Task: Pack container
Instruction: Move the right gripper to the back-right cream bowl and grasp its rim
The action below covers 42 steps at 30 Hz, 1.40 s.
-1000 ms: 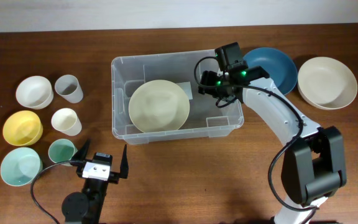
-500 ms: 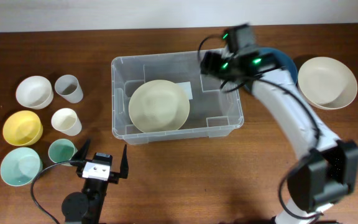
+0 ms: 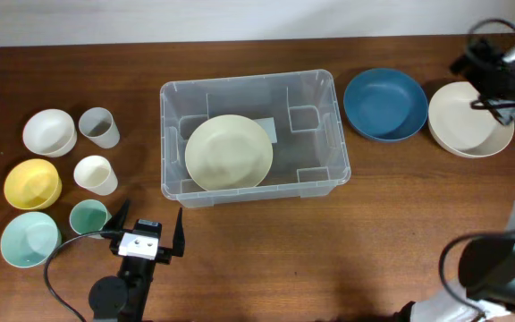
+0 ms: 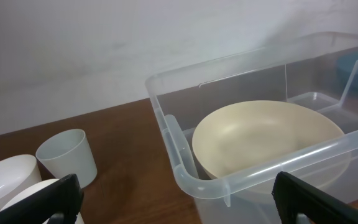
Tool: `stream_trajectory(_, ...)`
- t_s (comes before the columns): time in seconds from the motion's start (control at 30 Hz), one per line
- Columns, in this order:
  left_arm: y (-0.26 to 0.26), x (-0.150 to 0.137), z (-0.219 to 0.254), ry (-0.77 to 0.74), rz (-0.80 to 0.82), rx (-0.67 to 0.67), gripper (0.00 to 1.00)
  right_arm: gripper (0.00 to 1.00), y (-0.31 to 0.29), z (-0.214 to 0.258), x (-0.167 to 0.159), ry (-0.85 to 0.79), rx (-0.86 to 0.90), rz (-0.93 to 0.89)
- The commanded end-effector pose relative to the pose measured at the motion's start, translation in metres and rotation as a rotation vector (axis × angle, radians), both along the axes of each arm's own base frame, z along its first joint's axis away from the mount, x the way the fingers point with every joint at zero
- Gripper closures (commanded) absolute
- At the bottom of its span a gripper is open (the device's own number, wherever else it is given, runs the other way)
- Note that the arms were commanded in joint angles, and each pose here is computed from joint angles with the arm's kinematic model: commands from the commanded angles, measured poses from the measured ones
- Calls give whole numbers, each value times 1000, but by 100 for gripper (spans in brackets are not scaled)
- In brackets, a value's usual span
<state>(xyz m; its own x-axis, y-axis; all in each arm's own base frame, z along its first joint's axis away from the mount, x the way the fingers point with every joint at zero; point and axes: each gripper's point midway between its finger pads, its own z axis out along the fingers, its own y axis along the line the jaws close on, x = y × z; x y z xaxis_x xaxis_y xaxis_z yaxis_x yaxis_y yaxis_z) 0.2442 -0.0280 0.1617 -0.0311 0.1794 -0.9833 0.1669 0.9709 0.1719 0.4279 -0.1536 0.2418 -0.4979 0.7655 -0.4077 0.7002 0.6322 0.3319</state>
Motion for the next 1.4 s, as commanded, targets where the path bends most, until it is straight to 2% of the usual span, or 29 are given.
stream_trajectory(0.0,1,0,-2,5,6,-9,0,1,-39,-46,-13,94,100,-154)
stream_trajectory(0.2,1,0,-2,5,6,-9,0,1,-74,-97,-30,209,187,-289)
stream_trajectory(0.63,1,0,-2,5,6,-9,0,1,-93,-174,-32,350,209,-328)
stream_trajectory(1.13,1,0,-2,5,6,-9,0,1,-100,-221,-42,461,189,-348)
stream_trajectory(1.27,1,0,-2,5,6,-9,0,6,-103,-225,-38,449,180,-348)
stream_trajectory(1.37,1,0,-2,5,6,-9,0,23,-105,-228,-35,438,175,-346)
